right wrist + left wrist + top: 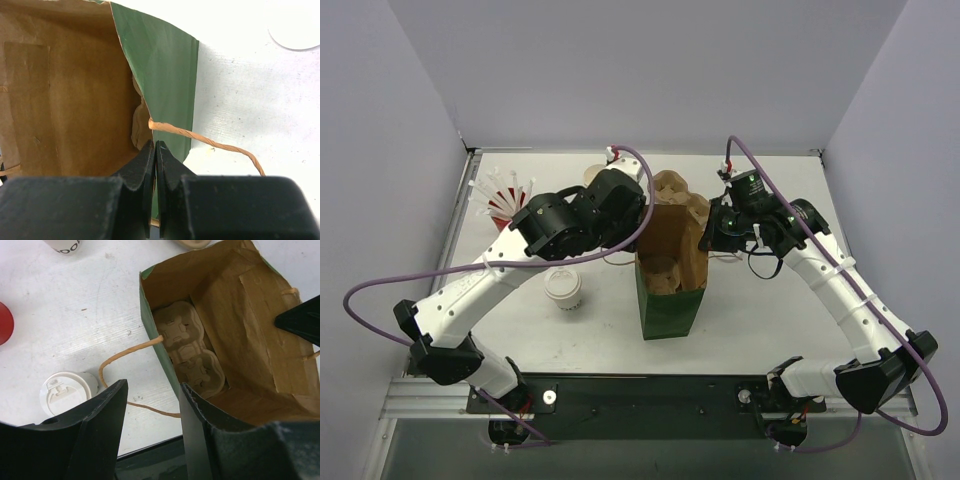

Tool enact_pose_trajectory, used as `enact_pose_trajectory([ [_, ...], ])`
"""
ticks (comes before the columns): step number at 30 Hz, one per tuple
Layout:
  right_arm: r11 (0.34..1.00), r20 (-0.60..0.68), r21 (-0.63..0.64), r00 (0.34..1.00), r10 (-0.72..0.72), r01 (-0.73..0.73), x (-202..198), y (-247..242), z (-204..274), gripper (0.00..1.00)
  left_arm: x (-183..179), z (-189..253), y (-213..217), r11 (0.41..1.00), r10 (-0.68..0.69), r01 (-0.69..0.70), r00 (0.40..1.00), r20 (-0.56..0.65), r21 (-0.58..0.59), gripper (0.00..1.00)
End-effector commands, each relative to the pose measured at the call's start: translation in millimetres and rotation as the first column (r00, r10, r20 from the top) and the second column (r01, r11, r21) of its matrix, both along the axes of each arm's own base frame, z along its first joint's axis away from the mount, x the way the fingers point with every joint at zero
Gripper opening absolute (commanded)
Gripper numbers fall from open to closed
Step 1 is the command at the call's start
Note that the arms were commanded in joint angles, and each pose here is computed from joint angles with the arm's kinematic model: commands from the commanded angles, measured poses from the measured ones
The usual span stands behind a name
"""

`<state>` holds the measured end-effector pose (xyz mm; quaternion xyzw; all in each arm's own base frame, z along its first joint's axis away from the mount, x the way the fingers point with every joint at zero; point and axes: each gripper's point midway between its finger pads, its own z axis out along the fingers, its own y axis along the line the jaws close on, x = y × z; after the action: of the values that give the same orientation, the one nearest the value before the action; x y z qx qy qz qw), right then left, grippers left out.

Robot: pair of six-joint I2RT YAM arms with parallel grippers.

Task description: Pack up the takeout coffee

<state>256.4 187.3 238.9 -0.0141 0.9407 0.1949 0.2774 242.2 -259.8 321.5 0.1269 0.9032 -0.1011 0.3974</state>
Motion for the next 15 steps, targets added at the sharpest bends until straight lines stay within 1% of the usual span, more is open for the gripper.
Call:
enact_pose_trajectory([
  [1,1.0,0.029,0.004,1.0,-0.007,0.006,-3,-3,7,0.0,4,6,-21,0.995,-0.01,0.01,1.0,0.003,-0.097,0.55],
  [9,1.0,0.034,0.002,0.999,-0.005,0.005,-4,-3,7,0.0,10,-18,-23,0.999,0.008,-0.009,1.0,-0.021,-0.039,0.56],
  [15,1.0,0.032,0.004,0.999,-0.004,0.004,-4,-2,7,0.0,10,-28,-27,0.999,0.001,-0.002,0.999,-0.036,-0.032,0.56],
])
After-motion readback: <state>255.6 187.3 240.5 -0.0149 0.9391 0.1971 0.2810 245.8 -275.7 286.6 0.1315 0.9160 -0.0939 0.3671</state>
